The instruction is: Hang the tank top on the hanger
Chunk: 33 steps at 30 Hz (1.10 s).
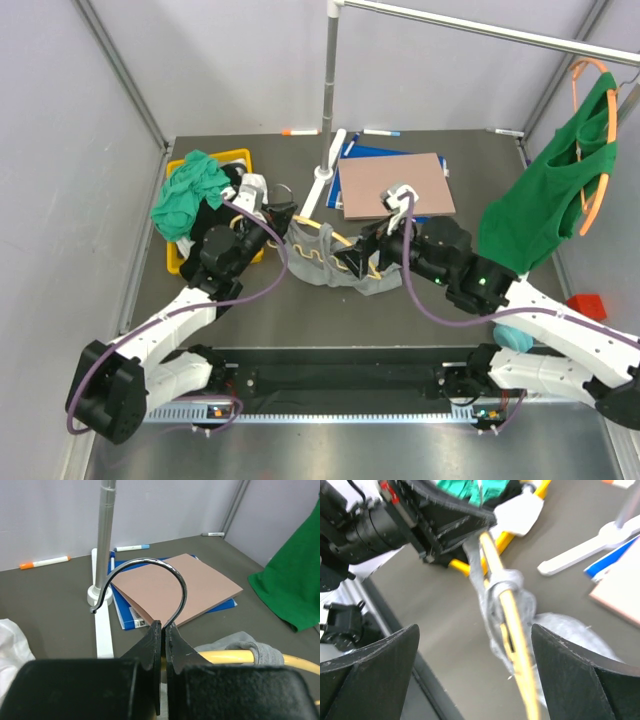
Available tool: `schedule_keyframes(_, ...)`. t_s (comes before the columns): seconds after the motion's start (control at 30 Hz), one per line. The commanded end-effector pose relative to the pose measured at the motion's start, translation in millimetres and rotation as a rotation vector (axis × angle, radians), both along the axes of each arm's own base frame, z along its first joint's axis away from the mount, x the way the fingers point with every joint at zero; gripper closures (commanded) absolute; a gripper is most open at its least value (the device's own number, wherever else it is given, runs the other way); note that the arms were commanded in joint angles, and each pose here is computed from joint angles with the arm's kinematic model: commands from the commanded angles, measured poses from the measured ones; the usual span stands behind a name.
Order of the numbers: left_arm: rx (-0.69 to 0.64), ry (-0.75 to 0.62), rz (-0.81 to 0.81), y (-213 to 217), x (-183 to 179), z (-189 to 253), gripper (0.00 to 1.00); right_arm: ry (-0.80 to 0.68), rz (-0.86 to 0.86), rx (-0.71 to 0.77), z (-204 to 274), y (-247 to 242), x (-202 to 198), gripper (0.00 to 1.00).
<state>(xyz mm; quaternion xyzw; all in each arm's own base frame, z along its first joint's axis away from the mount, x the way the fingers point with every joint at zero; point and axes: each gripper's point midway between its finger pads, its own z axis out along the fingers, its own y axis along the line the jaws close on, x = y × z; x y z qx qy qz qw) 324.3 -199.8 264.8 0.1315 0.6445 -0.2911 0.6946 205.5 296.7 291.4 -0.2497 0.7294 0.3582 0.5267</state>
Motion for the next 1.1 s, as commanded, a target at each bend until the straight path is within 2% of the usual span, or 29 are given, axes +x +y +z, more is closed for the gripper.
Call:
schedule_keyframes(0.0,-0.069,-0.086,-0.122,-14.7,-12.5,42.5,1.00,-0.046,-0.066,-0.070,-10.7,-18.3,5.0,0.07)
schedule_keyframes(0.3,-0.062,-0.111,-0.285,-32.9,-34.9,56.4,1.00,-0.007,-0.066,-0.187,-57.7,-12.8,13.1,0.10)
schedule_keyframes(0.5,-0.054,-0.110,-0.318,-37.3,-37.8,59.6,1.00,-0.002,-0.013,-0.155,-59.7,0.1,8.9,0.23)
schedule_keyframes(0.53,-0.055,-0.111,-0.320,-37.5,-38.0,60.3,1.00,0.000,-0.011,-0.148,-58.5,1.3,8.8,0.33)
schedule_keyframes(0.6,-0.056,-0.110,-0.320,-37.7,-37.8,60.5,1.00,0.012,-0.004,-0.155,-64.0,3.1,7.9,0.45)
schedule_keyframes(0.63,-0.055,-0.107,-0.320,-37.8,-37.6,60.2,1.00,0.016,0.003,-0.152,-64.2,4.4,6.7,0.58)
schedule_keyframes(0.7,-0.052,-0.105,-0.321,-38.4,-36.7,60.1,1.00,0.026,0.015,-0.155,-69.1,6.8,4.4,0.70)
schedule_keyframes(0.73,-0.050,-0.100,-0.321,-38.9,-35.7,59.3,1.00,0.027,0.018,-0.145,-68.0,8.6,4.0,0.84)
schedule_keyframes(0.77,-0.045,-0.088,-0.319,-39.1,-34.7,55.8,1.00,0.028,0.023,-0.142,-68.9,10.2,2.6,0.90)
schedule_keyframes(0.83,-0.043,-0.078,-0.312,-39.2,-31.6,53.9,1.00,0.030,0.031,-0.127,-70.3,14.0,0.2,1.00)
schedule_keyframes(0.9,-0.044,-0.063,-0.302,-38.4,-29.0,51.5,1.00,0.027,0.012,-0.113,-70.0,13.5,1.8,1.00)
schedule_keyframes(0.97,-0.044,-0.059,-0.289,-37.4,-27.4,51.7,0.84,0.023,-0.023,-0.088,-66.9,10.6,5.4,1.00)
schedule_keyframes(1.0,-0.043,-0.053,-0.285,-36.8,-27.0,52.2,0.72,0.025,-0.038,-0.084,-67.0,9.4,6.8,1.00)
schedule_keyframes(1.03,-0.039,-0.050,-0.278,-36.1,-25.9,51.3,0.46,0.028,-0.060,-0.077,-65.1,6.2,8.7,1.00)
schedule_keyframes(1.07,-0.041,-0.054,-0.274,-34.8,-26.1,53.8,0.36,0.023,-0.098,-0.077,-64.4,1.1,12.8,1.00)
